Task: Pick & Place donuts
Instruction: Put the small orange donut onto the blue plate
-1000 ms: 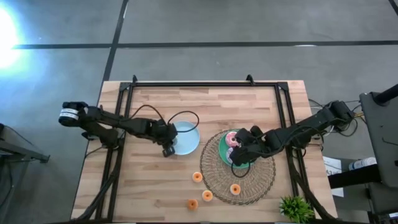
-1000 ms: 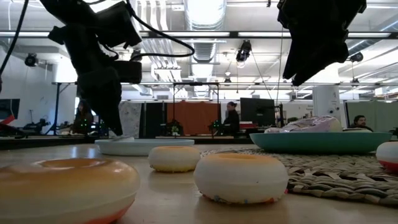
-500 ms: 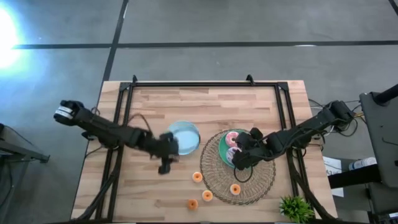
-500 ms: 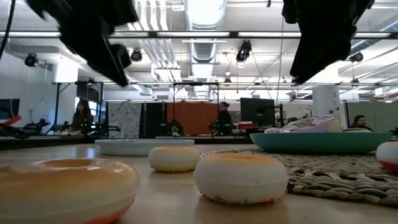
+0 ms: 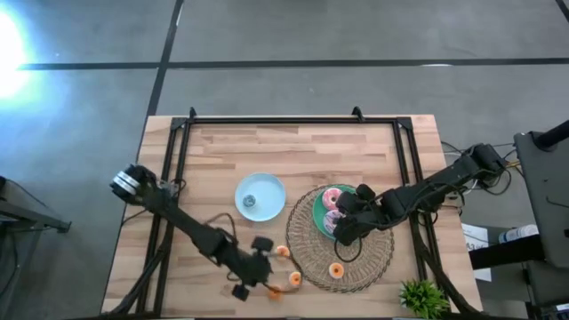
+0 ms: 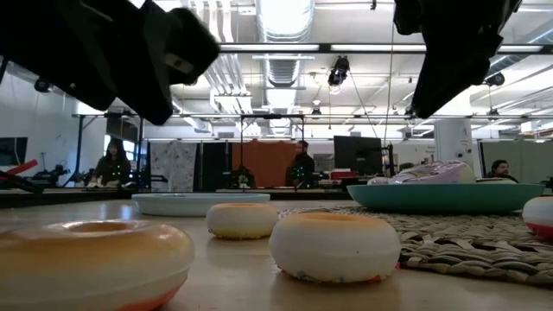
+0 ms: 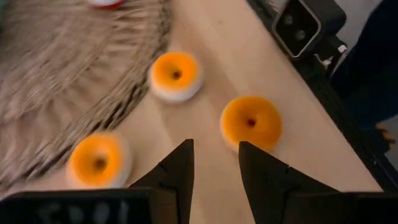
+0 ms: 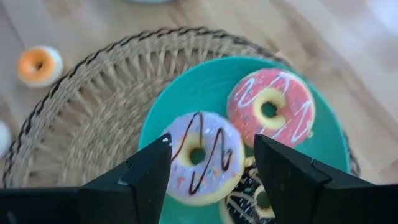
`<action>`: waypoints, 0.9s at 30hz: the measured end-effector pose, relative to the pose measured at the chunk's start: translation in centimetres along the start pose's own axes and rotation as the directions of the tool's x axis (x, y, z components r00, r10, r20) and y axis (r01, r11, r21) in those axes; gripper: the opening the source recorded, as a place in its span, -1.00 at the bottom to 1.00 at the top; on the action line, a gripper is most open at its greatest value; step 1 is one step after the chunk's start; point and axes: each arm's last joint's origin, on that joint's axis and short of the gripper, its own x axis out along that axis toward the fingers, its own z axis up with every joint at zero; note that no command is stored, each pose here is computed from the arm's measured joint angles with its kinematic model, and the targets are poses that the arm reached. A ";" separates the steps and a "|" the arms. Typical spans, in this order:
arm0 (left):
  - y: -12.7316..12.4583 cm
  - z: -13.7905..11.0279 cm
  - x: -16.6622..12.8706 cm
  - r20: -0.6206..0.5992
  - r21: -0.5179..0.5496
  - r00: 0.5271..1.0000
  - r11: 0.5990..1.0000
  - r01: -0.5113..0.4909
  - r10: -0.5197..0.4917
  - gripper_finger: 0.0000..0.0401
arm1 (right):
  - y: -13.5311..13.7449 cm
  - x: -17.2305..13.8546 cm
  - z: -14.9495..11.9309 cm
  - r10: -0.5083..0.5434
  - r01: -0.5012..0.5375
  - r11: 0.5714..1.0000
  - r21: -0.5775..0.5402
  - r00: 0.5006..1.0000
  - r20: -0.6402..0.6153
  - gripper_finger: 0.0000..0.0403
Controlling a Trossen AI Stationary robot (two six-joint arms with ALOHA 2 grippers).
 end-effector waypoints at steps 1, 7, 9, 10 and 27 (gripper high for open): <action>-0.3 0.4 0.5 -0.003 0.013 1.000 1.000 0.006 -0.006 -0.50 | 0.0 0.0 0.0 0.004 -0.004 1.000 -0.001 1.000 -0.007 0.10; -1.5 1.3 1.8 0.000 0.019 1.000 0.999 0.031 -0.031 -0.50 | 0.0 0.0 -0.1 0.014 -0.015 1.000 -0.021 1.000 -0.027 0.10; -2.2 1.4 2.3 -0.006 0.043 0.998 0.997 0.058 -0.058 -0.50 | 0.0 0.0 -0.1 0.013 -0.014 0.999 -0.037 1.000 -0.029 0.10; -2.4 1.5 2.6 -0.013 0.052 0.998 0.997 0.064 -0.063 -0.50 | 0.0 0.0 -0.2 0.010 -0.012 0.999 -0.042 1.000 -0.030 0.10; -3.2 0.0 5.9 -0.151 0.070 0.988 0.997 -0.034 0.044 -0.50 | -0.3 0.1 -0.5 -0.015 0.012 0.998 -0.068 0.999 -0.046 0.10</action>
